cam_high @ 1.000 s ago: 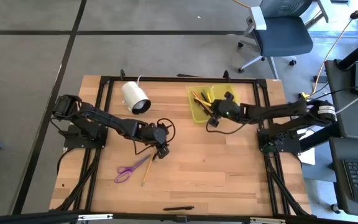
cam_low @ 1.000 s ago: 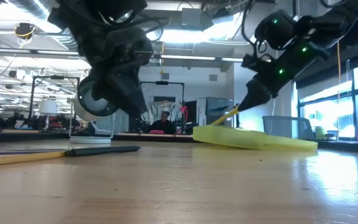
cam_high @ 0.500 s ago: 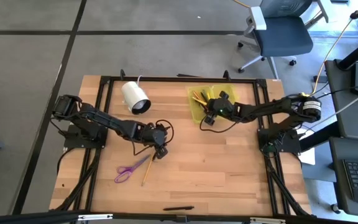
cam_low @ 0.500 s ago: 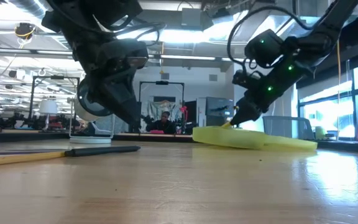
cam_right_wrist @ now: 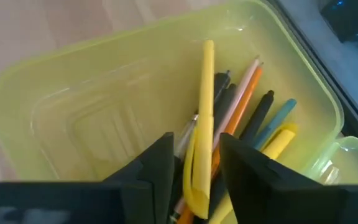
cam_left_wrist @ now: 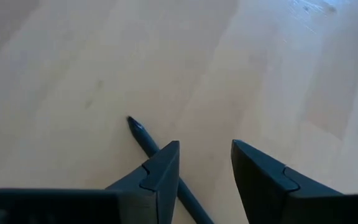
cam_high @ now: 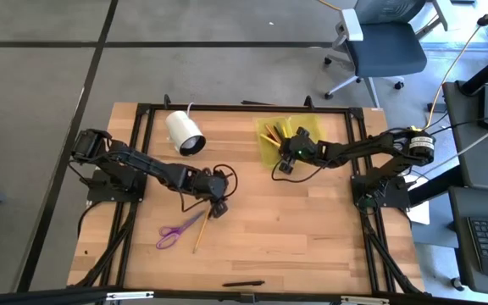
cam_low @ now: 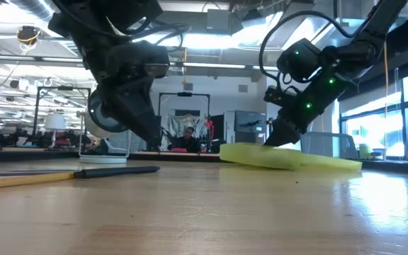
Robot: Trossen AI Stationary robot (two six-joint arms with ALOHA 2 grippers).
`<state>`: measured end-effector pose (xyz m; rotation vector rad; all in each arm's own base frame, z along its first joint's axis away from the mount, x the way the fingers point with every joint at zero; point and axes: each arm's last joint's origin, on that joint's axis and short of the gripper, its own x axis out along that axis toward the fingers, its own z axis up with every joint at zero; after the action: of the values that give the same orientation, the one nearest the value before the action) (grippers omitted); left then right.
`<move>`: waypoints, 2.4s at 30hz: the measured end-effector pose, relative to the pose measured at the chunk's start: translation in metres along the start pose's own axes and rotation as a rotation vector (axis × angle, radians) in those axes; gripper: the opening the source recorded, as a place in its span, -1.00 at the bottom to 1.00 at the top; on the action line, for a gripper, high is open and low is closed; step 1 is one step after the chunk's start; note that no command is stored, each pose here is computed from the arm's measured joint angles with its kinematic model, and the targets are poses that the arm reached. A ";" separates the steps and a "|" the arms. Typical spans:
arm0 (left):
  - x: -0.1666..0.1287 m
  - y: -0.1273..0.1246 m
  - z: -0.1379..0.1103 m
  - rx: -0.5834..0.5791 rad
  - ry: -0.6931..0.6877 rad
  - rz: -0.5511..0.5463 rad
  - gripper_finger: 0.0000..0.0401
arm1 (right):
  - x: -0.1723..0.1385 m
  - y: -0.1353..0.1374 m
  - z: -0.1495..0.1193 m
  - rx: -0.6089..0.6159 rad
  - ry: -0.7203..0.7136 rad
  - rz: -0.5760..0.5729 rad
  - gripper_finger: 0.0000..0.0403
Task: Pick & place school supplies into a supply box
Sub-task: Put the black pen into the yellow supply box
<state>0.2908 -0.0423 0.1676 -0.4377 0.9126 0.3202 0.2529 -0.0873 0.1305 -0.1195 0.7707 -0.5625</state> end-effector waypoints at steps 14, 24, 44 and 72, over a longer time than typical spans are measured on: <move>0.000 -0.001 -0.001 -0.009 0.049 -0.051 0.02 | -0.020 -0.003 0.013 0.016 -0.066 -0.089 -0.20; 0.000 0.001 0.000 -0.063 -0.013 0.036 -0.03 | -0.023 0.004 0.013 -0.008 -0.068 -0.068 -0.20; 0.036 0.009 -0.018 -0.121 0.089 0.176 -0.13 | -0.023 0.004 0.013 -0.009 -0.069 -0.069 -0.20; 0.036 0.007 -0.016 0.009 0.152 0.231 -0.91 | -0.051 0.061 0.030 -0.059 -0.301 0.432 -0.20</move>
<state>0.2974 -0.0410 0.1282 -0.3516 1.1156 0.4988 0.2710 -0.0119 0.1653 -0.0861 0.4978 -0.1057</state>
